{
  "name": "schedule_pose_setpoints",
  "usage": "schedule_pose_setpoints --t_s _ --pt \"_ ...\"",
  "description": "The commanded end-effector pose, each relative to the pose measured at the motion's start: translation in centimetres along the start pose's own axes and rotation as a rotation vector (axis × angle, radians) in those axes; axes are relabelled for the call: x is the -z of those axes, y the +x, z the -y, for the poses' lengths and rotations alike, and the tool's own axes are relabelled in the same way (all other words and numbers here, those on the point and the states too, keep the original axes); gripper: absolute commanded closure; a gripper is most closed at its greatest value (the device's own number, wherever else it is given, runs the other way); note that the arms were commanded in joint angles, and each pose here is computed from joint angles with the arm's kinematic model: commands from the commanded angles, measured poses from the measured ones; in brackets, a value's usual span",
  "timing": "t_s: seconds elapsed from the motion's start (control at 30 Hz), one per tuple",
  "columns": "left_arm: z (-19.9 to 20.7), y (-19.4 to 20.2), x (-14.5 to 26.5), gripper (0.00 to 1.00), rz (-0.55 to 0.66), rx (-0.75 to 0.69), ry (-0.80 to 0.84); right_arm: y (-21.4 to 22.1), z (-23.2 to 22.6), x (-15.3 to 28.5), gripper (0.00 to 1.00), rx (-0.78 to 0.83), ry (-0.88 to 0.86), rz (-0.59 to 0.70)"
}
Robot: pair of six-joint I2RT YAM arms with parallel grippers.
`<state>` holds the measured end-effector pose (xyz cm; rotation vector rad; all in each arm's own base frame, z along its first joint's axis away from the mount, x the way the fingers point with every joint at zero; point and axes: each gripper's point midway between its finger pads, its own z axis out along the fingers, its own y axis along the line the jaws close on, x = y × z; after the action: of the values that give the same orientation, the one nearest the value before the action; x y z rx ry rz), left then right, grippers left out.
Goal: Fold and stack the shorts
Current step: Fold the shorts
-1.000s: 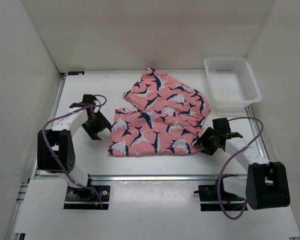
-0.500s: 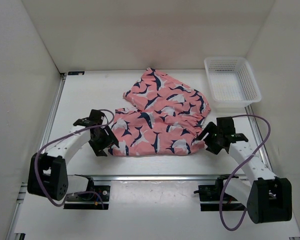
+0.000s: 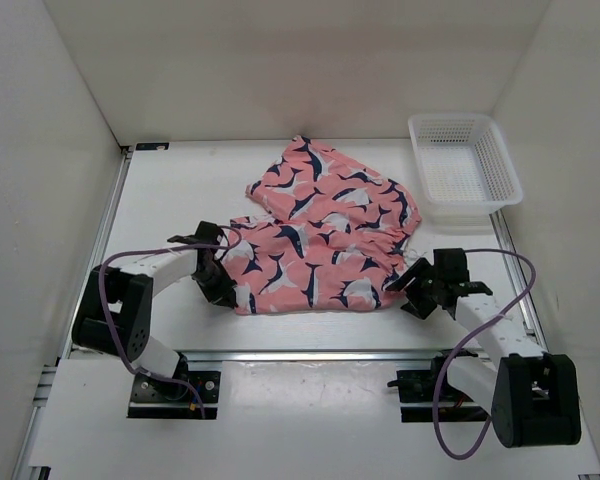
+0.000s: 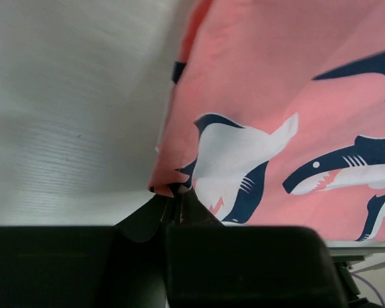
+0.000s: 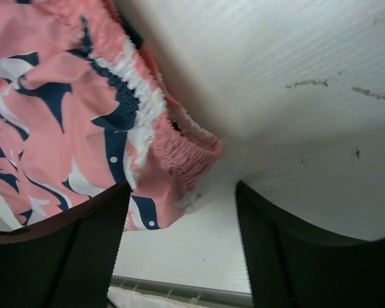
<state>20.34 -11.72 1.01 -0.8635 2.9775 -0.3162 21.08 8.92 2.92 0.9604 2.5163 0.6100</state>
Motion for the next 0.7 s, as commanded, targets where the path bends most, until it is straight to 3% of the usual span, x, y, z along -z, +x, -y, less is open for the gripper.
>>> schedule_pose_setpoints --t_s 0.0,0.17,0.2,0.23,0.3,0.4,0.53,0.57,0.63,0.67 --pt "1.7 -1.8 0.1 0.9 0.077 -0.033 0.04 -0.4 -1.0 -1.0 0.34 -0.028 -0.053 0.003" --pt "2.9 -1.8 0.9 0.9 0.082 -0.048 0.078 -2.2 -1.2 -2.0 0.68 0.029 -0.034 0.056" --pt "3.2 -2.1 1.1 0.9 0.09 -0.058 0.087 -2.4 -1.4 -2.3 0.84 0.04 -0.029 0.052" --pt "4.1 -2.7 2.2 0.9 0.121 -0.066 0.122 -2.8 -1.6 -2.3 0.92 0.039 -0.018 0.055" --pt "5.0 -3.2 3.6 0.9 0.146 -0.082 0.149 -4.7 -4.0 -1.7 1.0 0.075 -0.051 0.085" --pt "7.0 -5.2 8.0 0.9 0.243 -0.108 0.193 -7.5 -7.8 0.8 1.0 0.135 -0.095 0.141" --pt "10.2 -8.0 17.2 0.9 0.416 -0.141 0.333 -11.6 -13.6 6.6 1.0 0.238 -0.182 0.274" --pt "11.4 -9.1 21.7 0.9 0.512 -0.149 0.402 -12.8 -16.0 9.6 1.0 0.281 -0.226 0.326" --pt "11.5 -9.4 26.1 0.9 0.606 -0.153 0.414 -13.7 -18.4 13.0 1.0 0.334 -0.279 0.373" --pt "12.0 -9.9 30.9 0.9 0.706 -0.171 0.472 -13.6 -19.0 14.8 1.0 0.354 -0.291 0.378"
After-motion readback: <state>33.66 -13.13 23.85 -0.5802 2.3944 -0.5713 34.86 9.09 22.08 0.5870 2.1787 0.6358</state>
